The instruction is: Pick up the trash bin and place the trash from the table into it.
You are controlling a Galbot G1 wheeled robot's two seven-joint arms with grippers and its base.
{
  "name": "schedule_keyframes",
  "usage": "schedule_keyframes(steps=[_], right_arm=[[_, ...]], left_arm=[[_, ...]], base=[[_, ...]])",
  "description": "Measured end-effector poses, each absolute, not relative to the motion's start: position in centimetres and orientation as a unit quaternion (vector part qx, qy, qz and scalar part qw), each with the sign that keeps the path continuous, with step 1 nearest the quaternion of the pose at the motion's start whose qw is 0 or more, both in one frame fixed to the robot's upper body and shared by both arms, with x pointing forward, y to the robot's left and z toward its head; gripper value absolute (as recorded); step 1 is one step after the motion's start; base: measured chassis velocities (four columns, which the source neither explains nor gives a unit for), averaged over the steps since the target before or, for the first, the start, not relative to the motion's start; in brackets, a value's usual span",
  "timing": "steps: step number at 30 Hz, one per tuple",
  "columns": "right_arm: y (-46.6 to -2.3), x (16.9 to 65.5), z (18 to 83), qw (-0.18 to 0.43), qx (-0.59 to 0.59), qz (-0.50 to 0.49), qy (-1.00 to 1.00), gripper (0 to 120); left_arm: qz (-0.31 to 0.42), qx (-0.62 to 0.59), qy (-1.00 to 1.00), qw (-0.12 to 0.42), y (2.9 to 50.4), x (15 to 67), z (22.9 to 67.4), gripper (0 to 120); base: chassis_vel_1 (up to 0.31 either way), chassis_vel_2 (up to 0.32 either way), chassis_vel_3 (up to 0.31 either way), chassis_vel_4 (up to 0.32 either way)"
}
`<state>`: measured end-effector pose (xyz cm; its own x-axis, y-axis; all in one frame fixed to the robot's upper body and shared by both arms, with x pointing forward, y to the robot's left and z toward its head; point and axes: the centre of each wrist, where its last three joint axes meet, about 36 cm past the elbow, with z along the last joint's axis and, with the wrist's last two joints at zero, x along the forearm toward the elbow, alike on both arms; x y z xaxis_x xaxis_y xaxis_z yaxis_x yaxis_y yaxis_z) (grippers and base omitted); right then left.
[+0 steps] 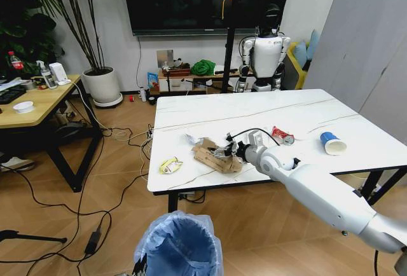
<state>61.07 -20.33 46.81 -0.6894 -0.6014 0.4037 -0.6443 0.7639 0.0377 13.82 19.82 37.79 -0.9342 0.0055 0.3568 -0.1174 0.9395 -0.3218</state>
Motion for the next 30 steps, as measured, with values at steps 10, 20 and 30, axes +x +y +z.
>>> schedule_keyframes(steps=[10, 20, 30], right_arm=[[-19.4, 61.1, 45.8, 0.215, 0.346, 0.061, -0.911, 100], [-19.5, 61.8, 45.8, 0.214, 0.340, 0.059, -0.914, 84], [-19.4, 61.7, 45.7, 0.216, 0.342, 0.064, -0.912, 46]], left_arm=[[0.172, 0.030, -0.969, 0.177, 20.0, 13.9, 37.8, 0], [0.172, 0.030, -0.969, 0.176, 20.1, 14.0, 37.8, 0], [0.173, 0.030, -0.969, 0.176, 20.2, 14.1, 37.7, 0]], base=[[0.000, 0.000, 0.000, 0.000], [0.000, 0.000, 0.000, 0.000], [0.000, 0.000, 0.000, 0.000]])
